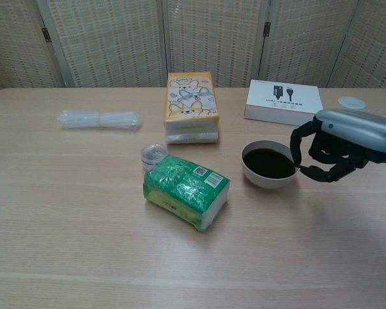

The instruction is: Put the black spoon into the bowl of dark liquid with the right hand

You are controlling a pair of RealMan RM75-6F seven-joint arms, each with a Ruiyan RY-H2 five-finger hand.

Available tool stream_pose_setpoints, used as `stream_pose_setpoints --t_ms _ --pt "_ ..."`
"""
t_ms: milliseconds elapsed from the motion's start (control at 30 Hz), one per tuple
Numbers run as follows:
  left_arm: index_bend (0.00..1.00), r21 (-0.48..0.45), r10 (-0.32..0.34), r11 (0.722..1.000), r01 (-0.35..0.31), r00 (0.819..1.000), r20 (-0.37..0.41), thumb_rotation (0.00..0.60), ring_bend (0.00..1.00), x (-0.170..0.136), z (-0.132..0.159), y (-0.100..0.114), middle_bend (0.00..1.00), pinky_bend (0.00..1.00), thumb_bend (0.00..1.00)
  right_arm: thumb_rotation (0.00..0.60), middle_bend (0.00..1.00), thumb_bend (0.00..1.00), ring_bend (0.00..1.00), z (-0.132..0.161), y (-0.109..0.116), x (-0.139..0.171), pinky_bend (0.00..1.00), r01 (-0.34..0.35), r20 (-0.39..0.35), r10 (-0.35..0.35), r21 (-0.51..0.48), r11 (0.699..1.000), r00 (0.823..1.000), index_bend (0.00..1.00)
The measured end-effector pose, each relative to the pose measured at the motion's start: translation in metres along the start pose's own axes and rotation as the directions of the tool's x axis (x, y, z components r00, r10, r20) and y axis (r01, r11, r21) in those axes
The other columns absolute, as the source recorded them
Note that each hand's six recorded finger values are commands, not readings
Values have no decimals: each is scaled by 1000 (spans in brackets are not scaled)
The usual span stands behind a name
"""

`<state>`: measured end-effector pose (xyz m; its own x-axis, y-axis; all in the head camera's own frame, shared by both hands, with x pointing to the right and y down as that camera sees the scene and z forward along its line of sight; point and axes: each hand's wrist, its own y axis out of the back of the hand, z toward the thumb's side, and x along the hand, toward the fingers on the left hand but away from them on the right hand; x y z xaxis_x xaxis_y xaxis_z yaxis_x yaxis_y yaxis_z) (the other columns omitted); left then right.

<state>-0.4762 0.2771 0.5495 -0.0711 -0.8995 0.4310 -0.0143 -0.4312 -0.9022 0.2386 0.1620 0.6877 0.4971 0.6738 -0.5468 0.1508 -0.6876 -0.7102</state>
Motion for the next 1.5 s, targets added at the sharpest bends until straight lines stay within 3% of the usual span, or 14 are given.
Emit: stream_pose_setpoints --t_ms 167,400,600,933,1067,1500 --pt "176 -3 1 1000 -1 1000 -1 600 122 -1 0 2 143 155 136 600 941 408 1000 10 11 -19 1000 24 -7 -26 -200 980 1000 664" --pt "176 -4 4 1000 -4 1000 -8 600 122 -2 -2 5 143 155 136 600 945 408 1000 4 10 -56 1000 63 42 -49 -417 907 998 673" --pt "176 -2 -3 1000 3 1000 -19 600 122 -5 -5 4 143 155 136 600 946 408 1000 -5 3 -76 1000 97 90 -58 -536 839 994 676" --pt "175 2 -6 1000 6 999 -33 600 122 -6 -10 6 143 154 136 600 955 430 1000 -8 -18 -99 1000 125 120 -63 -637 760 991 690" --pt "175 0 -1 1000 1 999 -37 600 122 -7 -11 7 143 155 135 600 956 440 1000 -2 -26 -102 1000 113 104 -60 -649 752 993 692" --pt "175 -3 3 1000 -3 1000 -30 600 122 -8 -9 7 143 155 136 600 957 440 1000 -13 -40 -81 1000 61 81 -13 -618 784 997 694"
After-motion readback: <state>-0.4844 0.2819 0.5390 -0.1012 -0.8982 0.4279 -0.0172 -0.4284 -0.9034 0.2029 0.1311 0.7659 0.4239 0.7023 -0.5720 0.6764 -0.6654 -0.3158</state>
